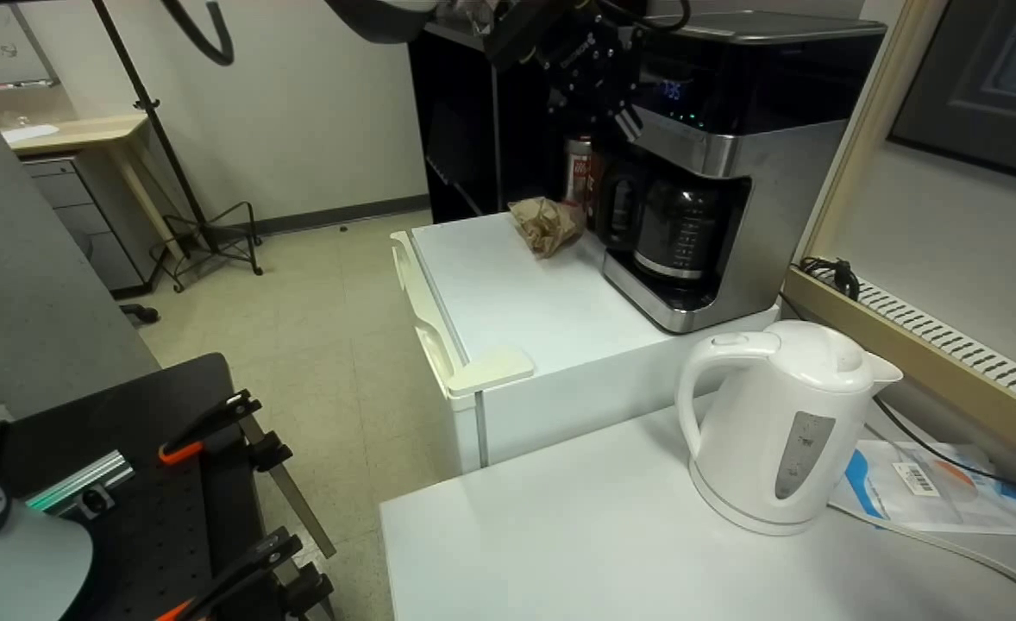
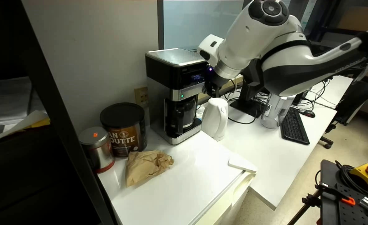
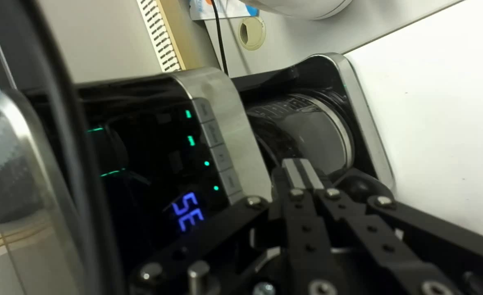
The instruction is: Press a button on the right side of the coffee machine
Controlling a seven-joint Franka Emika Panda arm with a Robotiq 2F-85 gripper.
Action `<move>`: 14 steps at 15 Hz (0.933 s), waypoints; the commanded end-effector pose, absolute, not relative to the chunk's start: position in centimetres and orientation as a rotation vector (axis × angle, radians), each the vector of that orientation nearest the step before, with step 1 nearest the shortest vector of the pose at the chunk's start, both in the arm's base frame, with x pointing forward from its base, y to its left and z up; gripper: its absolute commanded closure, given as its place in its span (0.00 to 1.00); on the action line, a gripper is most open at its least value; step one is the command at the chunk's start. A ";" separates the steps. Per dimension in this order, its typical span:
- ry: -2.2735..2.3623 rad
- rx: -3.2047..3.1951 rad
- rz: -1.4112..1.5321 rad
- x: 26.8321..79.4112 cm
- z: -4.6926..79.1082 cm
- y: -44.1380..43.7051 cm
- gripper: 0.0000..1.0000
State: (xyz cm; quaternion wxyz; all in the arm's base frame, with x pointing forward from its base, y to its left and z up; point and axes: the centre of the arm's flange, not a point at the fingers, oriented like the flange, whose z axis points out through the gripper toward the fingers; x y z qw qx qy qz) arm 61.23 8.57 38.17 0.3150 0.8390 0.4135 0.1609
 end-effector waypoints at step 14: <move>1.269 2.095 0.334 50.2 38.9 11.2 1.00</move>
